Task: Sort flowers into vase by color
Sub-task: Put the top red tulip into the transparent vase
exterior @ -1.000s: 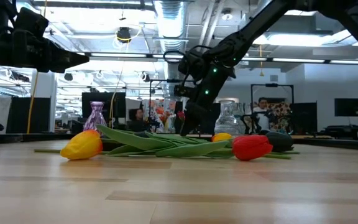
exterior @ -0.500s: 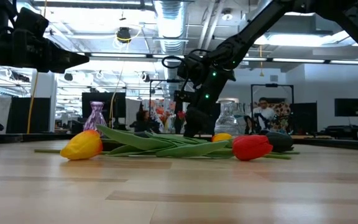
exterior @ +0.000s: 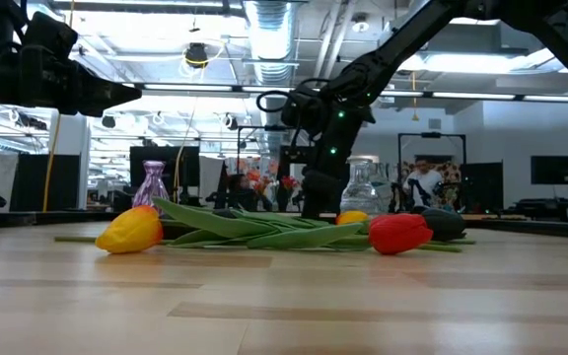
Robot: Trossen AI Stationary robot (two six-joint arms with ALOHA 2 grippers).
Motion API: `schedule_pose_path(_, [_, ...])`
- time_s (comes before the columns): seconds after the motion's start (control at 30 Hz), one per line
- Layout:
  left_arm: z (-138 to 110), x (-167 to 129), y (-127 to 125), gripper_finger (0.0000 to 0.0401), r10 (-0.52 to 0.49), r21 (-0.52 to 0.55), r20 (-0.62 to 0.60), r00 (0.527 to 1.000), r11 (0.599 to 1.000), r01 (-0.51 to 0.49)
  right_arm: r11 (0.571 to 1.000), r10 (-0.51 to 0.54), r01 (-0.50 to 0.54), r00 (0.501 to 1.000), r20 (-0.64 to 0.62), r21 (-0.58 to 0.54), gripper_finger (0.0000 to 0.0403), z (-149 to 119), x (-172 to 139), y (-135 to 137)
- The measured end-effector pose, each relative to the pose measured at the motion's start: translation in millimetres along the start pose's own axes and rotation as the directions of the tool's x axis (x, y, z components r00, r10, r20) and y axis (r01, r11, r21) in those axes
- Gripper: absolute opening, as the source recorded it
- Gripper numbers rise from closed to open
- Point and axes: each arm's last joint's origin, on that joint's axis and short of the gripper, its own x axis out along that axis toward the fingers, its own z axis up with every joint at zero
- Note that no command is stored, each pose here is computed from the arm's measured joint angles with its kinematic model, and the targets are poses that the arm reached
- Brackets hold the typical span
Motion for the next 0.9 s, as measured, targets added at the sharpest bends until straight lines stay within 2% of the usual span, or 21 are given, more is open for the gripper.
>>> schedule_pose_path(0.43, [0, 0, 0, 0.0, 0.0, 0.0, 0.0, 1.0, 1.0, 0.0, 0.999, 0.045, -0.045, 0.997, -0.067, 0.005, 0.0273, -8, -1, 1])
schedule_pose_path(0.63, [0, 0, 0, 0.0, 0.0, 0.0, 0.0, 1.0, 1.0, 0.0, 0.996, 0.089, -0.088, 0.986, -0.143, 0.019, 0.026, -18, 16, 4])
schedule_pose_path(0.77, [0, 0, 0, 0.0, 0.0, 0.0, -0.001, 1.0, 1.0, 0.0, 0.996, 0.091, -0.089, 0.986, -0.139, 0.018, 0.0234, -17, 16, 4])
schedule_pose_path(0.9, [0, 0, 0, 0.0, 0.0, 0.0, 0.0, 1.0, 1.0, 0.0, 0.996, 0.085, -0.084, 0.989, -0.124, 0.015, 0.0188, -15, 10, 3])
